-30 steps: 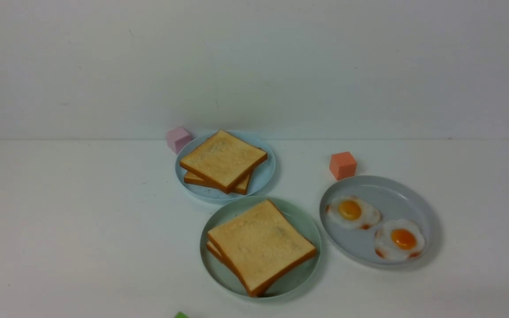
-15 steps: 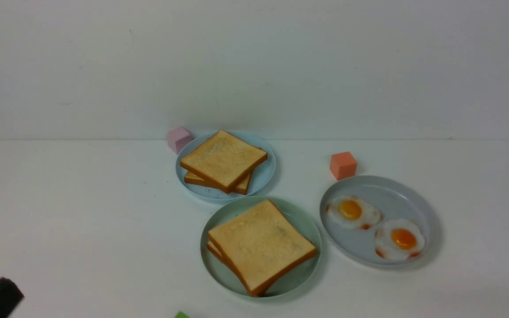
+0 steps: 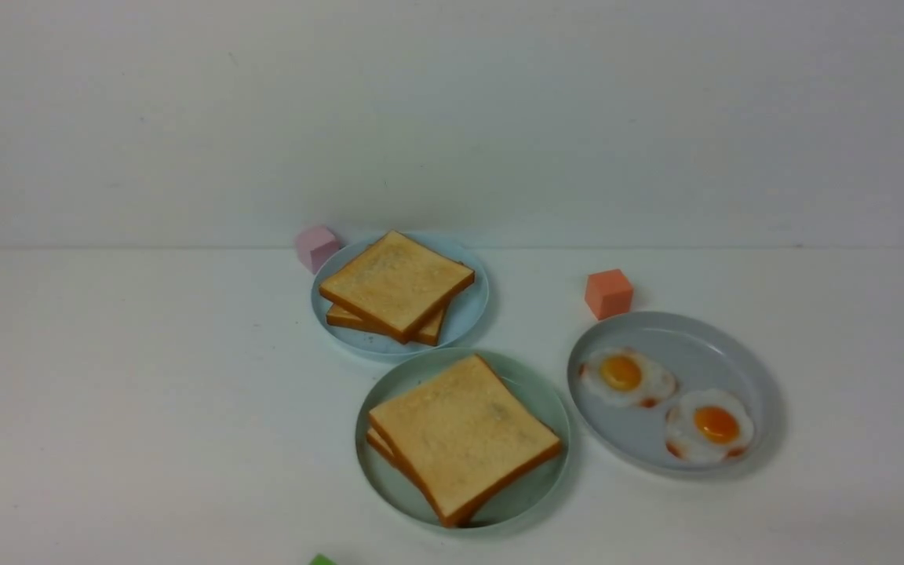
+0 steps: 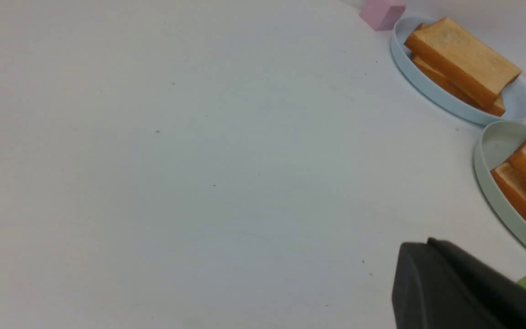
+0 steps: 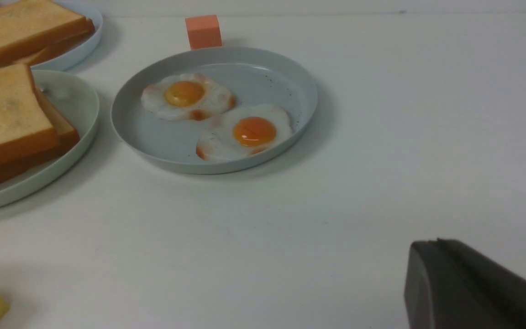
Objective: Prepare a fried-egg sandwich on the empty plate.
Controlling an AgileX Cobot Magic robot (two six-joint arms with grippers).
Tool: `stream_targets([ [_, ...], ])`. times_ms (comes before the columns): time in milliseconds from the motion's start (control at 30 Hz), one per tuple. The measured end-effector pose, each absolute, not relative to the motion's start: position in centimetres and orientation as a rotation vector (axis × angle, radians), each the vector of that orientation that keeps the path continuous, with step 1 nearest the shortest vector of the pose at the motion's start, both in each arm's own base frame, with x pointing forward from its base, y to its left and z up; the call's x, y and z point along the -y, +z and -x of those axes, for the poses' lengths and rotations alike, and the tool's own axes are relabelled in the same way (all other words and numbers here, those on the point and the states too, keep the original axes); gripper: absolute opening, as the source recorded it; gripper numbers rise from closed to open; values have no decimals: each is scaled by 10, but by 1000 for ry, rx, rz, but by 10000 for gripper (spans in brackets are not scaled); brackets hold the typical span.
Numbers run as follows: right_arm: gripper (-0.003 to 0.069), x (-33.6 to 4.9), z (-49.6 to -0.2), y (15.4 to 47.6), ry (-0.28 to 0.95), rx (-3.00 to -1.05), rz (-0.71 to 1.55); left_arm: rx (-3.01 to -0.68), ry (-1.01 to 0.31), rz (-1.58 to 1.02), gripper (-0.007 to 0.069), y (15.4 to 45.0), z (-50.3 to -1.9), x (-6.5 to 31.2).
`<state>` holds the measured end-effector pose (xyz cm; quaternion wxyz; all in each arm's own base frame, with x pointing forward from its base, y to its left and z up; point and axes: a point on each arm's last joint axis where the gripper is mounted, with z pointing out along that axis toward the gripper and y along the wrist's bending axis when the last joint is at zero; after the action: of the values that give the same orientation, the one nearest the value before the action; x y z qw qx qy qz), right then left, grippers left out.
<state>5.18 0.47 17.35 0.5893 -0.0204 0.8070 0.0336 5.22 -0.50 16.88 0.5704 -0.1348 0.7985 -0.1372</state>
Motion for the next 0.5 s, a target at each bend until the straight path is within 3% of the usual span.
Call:
stream_targets([
  [500, 34, -5, -52, 173, 78, -1879, 48, -1874, -325, 321, -13, 169, -52, 5],
])
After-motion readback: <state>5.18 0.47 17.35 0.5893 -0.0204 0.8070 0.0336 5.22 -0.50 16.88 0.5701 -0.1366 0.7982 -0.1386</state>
